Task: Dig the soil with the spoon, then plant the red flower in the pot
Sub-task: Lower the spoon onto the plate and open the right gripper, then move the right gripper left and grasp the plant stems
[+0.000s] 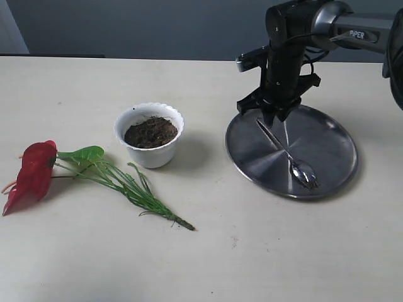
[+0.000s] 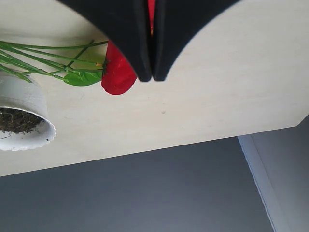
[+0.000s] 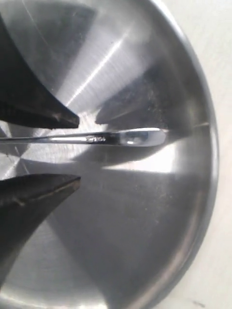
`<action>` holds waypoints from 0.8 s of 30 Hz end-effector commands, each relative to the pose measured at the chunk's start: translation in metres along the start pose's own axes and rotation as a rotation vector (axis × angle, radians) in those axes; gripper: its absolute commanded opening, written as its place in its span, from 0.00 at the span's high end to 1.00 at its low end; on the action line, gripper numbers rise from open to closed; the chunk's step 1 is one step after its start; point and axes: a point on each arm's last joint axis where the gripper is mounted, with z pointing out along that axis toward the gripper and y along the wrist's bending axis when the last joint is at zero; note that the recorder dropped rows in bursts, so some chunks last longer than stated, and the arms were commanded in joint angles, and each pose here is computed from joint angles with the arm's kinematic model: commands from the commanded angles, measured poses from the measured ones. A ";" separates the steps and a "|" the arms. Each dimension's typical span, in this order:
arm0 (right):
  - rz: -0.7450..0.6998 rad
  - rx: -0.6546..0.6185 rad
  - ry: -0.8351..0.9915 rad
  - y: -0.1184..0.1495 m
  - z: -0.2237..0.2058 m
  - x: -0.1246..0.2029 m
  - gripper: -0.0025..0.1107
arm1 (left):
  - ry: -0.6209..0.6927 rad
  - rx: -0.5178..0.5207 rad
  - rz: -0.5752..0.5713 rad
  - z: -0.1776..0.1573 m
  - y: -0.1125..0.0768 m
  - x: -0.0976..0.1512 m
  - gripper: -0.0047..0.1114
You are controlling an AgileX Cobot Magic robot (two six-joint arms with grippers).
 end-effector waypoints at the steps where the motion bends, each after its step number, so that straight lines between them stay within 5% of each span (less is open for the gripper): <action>1: 0.035 -0.074 -0.176 0.002 -0.035 -0.011 0.69 | -0.012 -0.005 -0.003 0.000 0.000 0.000 0.96; 8: -0.072 -0.530 -0.499 0.039 -0.108 -0.020 0.69 | -0.009 -0.005 -0.003 0.000 0.000 0.000 0.96; 11: -0.207 -0.651 -0.455 0.074 -0.125 -0.007 0.69 | -0.009 -0.005 -0.003 0.000 0.000 0.000 0.96; 18: -0.572 -0.554 -0.208 0.178 -0.105 0.038 0.67 | -0.009 -0.005 -0.003 0.000 0.000 0.000 0.96; 24: -0.696 -0.486 -0.160 0.225 -0.100 0.057 0.54 | -0.009 -0.005 -0.003 0.000 0.000 0.000 0.96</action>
